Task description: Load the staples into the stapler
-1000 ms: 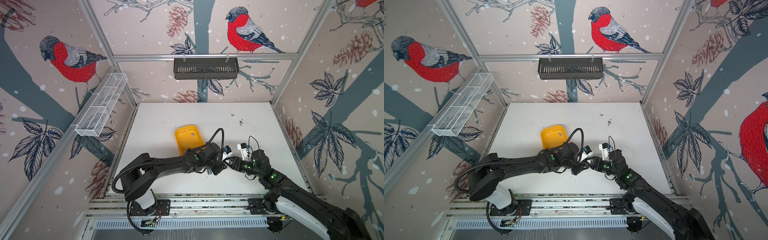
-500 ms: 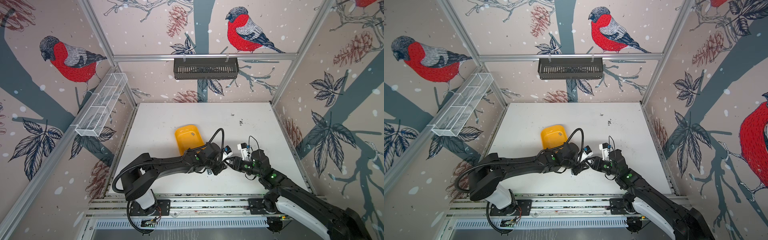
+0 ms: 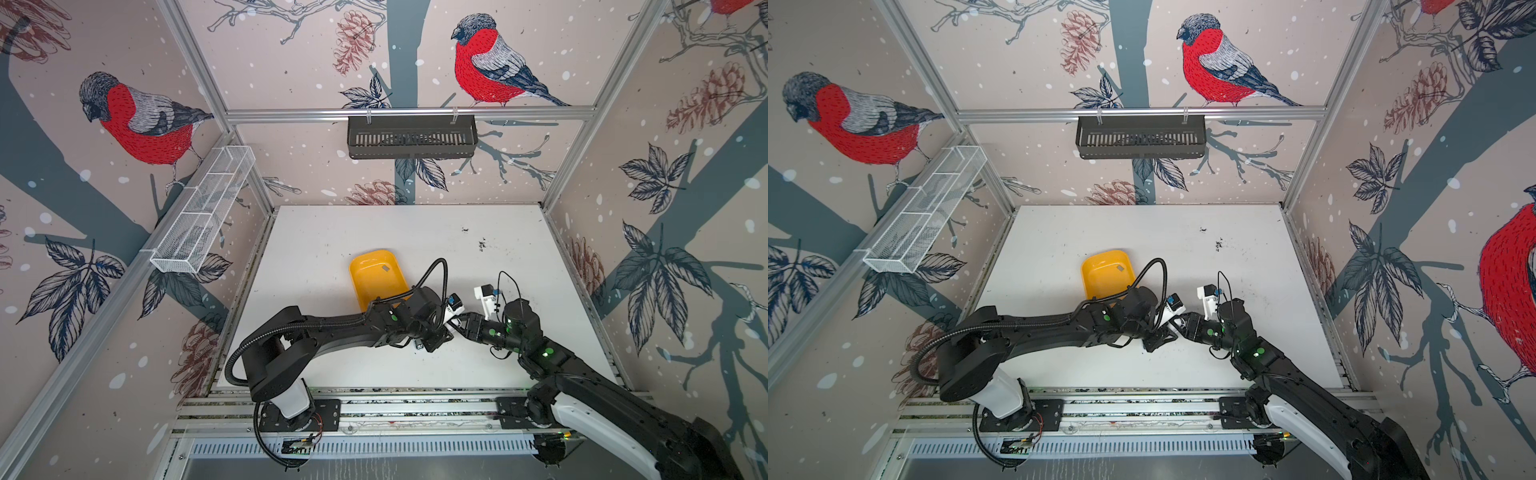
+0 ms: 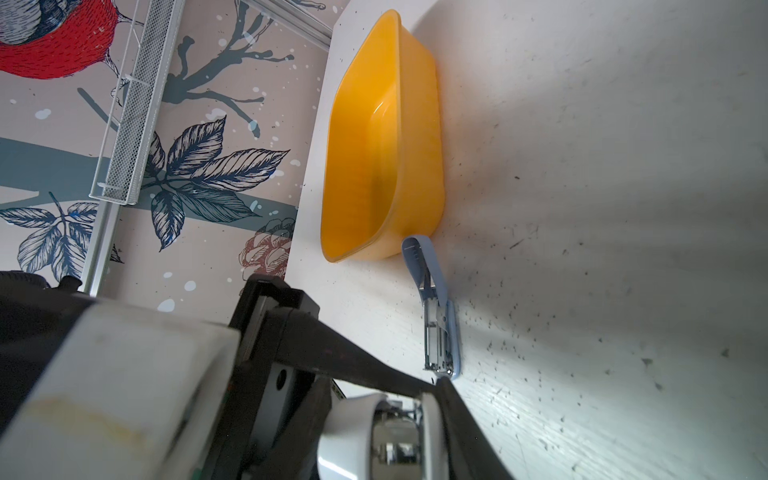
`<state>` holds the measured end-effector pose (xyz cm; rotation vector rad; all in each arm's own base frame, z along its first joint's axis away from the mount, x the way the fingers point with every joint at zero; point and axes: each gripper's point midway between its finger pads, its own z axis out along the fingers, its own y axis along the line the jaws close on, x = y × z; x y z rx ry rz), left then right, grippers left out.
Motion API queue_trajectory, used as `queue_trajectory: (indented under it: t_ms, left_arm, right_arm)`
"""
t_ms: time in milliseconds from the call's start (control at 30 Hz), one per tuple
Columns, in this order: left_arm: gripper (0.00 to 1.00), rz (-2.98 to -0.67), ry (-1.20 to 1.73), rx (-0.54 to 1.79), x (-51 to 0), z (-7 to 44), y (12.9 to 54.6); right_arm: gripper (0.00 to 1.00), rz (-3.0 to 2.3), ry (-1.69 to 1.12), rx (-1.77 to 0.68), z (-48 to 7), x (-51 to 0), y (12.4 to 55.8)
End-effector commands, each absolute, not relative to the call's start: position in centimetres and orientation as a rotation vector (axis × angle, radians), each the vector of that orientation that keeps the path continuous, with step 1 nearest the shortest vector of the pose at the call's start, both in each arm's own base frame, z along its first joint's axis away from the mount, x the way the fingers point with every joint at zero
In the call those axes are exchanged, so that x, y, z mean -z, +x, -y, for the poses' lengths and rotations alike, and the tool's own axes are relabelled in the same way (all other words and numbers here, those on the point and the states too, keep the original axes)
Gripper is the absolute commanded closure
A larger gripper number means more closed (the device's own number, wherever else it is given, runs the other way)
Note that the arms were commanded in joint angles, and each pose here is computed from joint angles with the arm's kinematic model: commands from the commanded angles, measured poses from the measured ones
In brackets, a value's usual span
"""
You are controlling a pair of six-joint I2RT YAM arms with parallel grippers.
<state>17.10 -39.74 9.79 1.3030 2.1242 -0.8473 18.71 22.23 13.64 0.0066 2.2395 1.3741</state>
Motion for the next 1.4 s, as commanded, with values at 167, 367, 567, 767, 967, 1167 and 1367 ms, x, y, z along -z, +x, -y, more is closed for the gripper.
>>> queue_trajectory:
  t_ms: [167,367,567,767,967,1167,1367]
  left_arm:
    - [0.72,-2.093,1.295,0.869,-10.45,40.25,17.21]
    - [0.77,-2.093,1.296,0.872,-10.45,40.27,17.21]
    - [0.79,-2.091,1.296,0.873,-10.47,40.27,17.17]
    - [0.79,-2.094,1.297,0.872,-10.38,40.24,17.15]
    - [0.80,-2.094,1.295,0.872,-10.39,40.24,17.21]
    - [0.80,-2.094,1.295,0.873,-10.34,40.27,17.18]
    - [0.80,-2.096,1.296,0.872,-10.33,40.23,17.14]
  right_arm:
    - [0.60,-2.203,-0.009,-1.386,-22.36,-14.35,18.86]
    - [0.54,-2.204,-0.008,-1.385,-22.35,-14.33,18.88]
    - [0.51,-2.202,-0.008,-1.386,-22.36,-14.36,18.89]
    - [0.61,-2.205,-0.008,-1.385,-22.36,-14.25,18.87]
    - [0.63,-2.204,-0.006,-1.384,-22.36,-14.27,18.90]
    - [0.53,-2.203,-0.008,-1.386,-22.39,-14.30,18.90]
    - [0.62,-2.204,-0.005,-1.385,-22.37,-14.26,18.93]
